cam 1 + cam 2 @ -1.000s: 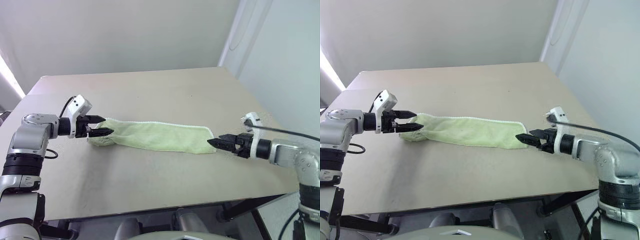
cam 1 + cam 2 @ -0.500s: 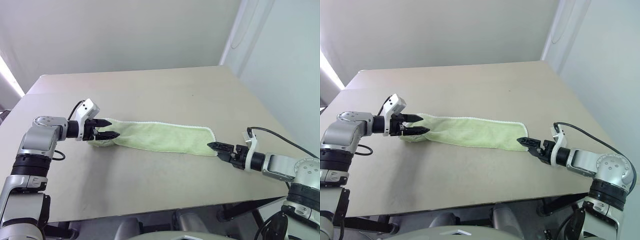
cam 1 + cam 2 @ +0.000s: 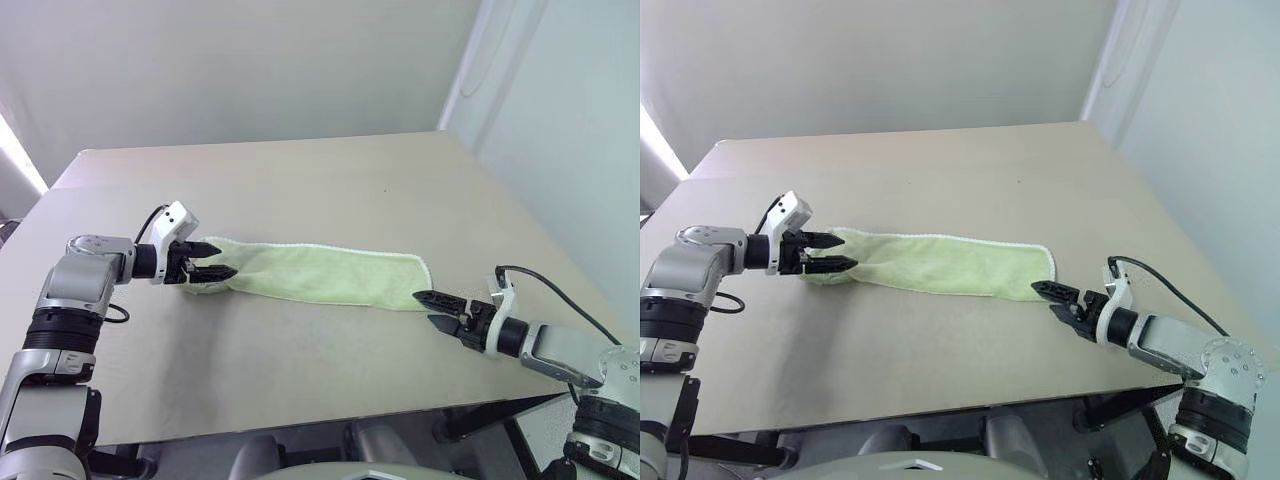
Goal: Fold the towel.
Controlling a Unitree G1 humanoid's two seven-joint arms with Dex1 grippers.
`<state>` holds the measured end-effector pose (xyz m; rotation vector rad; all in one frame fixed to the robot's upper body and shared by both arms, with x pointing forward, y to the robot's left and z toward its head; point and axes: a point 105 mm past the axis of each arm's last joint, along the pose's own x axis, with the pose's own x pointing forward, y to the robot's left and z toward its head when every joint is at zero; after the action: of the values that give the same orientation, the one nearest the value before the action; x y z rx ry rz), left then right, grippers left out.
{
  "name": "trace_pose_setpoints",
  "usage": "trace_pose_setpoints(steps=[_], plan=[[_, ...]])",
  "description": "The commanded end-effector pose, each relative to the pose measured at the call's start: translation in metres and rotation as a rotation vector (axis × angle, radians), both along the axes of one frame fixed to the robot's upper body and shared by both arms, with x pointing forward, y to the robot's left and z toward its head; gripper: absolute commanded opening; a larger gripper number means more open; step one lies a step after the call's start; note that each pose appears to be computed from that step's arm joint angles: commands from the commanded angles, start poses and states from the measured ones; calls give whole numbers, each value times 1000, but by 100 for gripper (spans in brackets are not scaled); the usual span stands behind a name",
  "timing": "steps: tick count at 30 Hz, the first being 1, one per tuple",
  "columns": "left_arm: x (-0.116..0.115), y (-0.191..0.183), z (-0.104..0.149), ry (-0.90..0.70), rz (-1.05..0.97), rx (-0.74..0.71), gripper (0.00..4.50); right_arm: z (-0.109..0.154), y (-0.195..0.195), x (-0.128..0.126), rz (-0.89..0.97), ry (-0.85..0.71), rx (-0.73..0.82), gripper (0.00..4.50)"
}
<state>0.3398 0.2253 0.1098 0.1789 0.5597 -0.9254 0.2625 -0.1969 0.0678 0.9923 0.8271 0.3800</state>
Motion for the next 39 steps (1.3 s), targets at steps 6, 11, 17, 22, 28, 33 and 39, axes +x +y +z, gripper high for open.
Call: trace_pose_setpoints(steps=[6,11,17,22,28,33,39], plan=[[7,-5,15,-62,-18,6,400,2,-9,36,-204,56,-1,450],[10,-4,17,-71,-1,-1,406,5,-14,43,-224,47,-1,285],[14,-2,19,-80,22,-5,406,15,-6,46,-186,18,8,64],[19,1,19,-86,44,-1,406,19,-16,49,-214,15,-17,1],[21,6,18,-84,62,3,406,37,-56,45,-280,-22,-81,1],[23,10,19,-86,76,9,406,67,-88,37,-281,-80,-198,1],[26,10,19,-88,86,8,406,100,-89,37,-177,-158,-324,1]])
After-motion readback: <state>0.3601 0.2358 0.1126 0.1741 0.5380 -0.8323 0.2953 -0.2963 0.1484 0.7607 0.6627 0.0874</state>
